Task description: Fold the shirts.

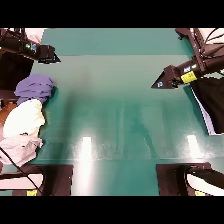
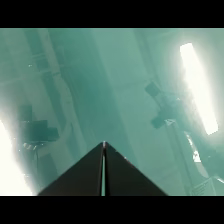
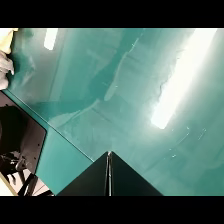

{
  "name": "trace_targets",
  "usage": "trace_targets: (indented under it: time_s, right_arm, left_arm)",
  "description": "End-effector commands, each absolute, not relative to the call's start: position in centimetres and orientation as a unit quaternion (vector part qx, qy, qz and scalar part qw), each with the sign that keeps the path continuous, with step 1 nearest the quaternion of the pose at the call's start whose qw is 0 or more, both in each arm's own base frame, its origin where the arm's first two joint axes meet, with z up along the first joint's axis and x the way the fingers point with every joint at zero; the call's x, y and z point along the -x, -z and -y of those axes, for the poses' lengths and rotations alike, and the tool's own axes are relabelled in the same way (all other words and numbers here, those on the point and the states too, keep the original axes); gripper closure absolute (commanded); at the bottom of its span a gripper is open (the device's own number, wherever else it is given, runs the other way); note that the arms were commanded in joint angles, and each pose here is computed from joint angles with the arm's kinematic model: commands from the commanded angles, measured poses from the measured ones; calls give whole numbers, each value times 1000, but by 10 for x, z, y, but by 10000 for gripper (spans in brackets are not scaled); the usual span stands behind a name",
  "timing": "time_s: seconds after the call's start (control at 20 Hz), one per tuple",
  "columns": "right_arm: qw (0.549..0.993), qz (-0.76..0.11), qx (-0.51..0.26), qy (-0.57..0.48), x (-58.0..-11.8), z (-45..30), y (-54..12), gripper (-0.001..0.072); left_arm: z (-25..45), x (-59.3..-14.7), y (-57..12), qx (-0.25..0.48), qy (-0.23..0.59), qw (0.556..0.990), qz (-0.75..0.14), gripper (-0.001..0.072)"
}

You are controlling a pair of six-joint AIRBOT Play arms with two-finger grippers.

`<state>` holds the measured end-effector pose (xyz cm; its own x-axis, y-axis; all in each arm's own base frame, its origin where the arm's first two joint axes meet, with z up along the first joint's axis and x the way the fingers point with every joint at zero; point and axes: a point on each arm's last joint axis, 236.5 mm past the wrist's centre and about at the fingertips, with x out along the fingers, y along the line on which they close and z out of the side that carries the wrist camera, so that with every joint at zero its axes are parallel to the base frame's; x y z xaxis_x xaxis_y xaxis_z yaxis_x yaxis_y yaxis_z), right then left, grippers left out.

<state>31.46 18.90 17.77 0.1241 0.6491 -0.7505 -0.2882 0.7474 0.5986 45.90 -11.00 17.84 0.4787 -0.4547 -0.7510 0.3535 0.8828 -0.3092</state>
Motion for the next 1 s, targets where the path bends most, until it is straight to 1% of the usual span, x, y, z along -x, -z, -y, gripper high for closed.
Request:
trace_targets:
  time_s: [0.0, 0.6, 0.8, 0.85, 0.9, 0.95]
  right_arm:
    - [734, -578, -156, -320, -315, -190, -178, 693]
    - [738, -573, -158, -319, -318, -190, -179, 692]
    - [739, -573, -158, -319, -319, -190, -179, 693]
    - [739, -573, -157, -319, -318, -190, -179, 693]
    - [739, -572, -158, -319, -318, -190, -179, 692]
    - [739, -573, -157, -319, -318, -191, -179, 692]
  left_arm:
    - [110, -459, -178, 56, 235, 858, -453, 679]
    - [110, -459, -178, 56, 235, 858, -453, 679]
    - [104, -475, -185, 51, 221, 877, -423, 678]
    - [94, -477, -180, 34, 205, 880, -428, 516]
    - [78, -480, -170, 12, 177, 881, -439, 162]
    - [59, -481, -158, -3, 138, 880, -454, 96]
